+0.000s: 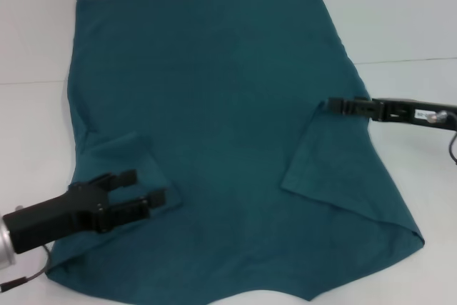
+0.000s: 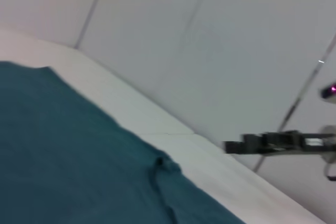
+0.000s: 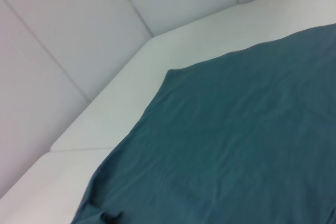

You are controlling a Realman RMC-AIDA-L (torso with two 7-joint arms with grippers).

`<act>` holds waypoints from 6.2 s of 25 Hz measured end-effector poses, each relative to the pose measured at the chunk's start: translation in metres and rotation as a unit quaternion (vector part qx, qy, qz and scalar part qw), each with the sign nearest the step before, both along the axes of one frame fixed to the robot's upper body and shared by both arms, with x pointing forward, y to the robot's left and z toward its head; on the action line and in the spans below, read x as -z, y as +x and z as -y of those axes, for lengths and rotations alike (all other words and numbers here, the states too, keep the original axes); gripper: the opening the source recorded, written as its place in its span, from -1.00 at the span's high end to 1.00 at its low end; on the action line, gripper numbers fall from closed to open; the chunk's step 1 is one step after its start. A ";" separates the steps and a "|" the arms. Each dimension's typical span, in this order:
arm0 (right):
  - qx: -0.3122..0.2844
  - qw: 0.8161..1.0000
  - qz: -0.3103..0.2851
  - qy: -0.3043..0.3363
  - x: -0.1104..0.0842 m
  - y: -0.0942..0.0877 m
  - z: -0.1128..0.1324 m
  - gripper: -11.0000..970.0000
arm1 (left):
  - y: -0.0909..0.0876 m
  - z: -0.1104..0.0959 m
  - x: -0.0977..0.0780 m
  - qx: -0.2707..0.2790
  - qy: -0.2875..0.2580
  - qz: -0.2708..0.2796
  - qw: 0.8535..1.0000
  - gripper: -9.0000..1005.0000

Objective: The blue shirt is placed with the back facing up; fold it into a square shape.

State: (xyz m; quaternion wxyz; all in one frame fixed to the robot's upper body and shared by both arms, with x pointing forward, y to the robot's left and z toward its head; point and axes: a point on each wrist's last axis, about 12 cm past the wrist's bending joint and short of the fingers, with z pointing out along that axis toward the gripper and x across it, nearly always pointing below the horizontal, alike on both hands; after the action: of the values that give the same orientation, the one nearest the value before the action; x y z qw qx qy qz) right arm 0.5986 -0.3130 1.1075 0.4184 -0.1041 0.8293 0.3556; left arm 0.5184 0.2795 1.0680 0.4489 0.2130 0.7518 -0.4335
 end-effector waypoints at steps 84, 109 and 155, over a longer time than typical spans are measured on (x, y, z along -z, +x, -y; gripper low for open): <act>0.005 1.000 -0.020 0.016 -0.001 -0.005 0.007 -0.74 | -0.017 -0.067 0.007 -0.077 0.121 -0.244 0.959 -0.07; 0.007 0.992 -0.129 0.006 0.004 -0.030 0.045 -0.74 | -0.017 -0.072 0.004 -0.083 0.126 -0.241 0.959 0.94; 0.017 0.964 -0.260 -0.052 0.028 -0.054 0.056 -0.72 | -0.009 -0.074 -0.002 -0.084 0.132 -0.229 0.961 0.94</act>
State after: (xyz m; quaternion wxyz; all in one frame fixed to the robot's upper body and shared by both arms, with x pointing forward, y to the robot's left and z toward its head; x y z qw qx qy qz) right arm 0.5449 -0.3692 1.0795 0.1885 -0.0154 0.9284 0.3199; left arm 0.5094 0.3534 1.0699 0.2673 0.1015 0.9001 -0.3287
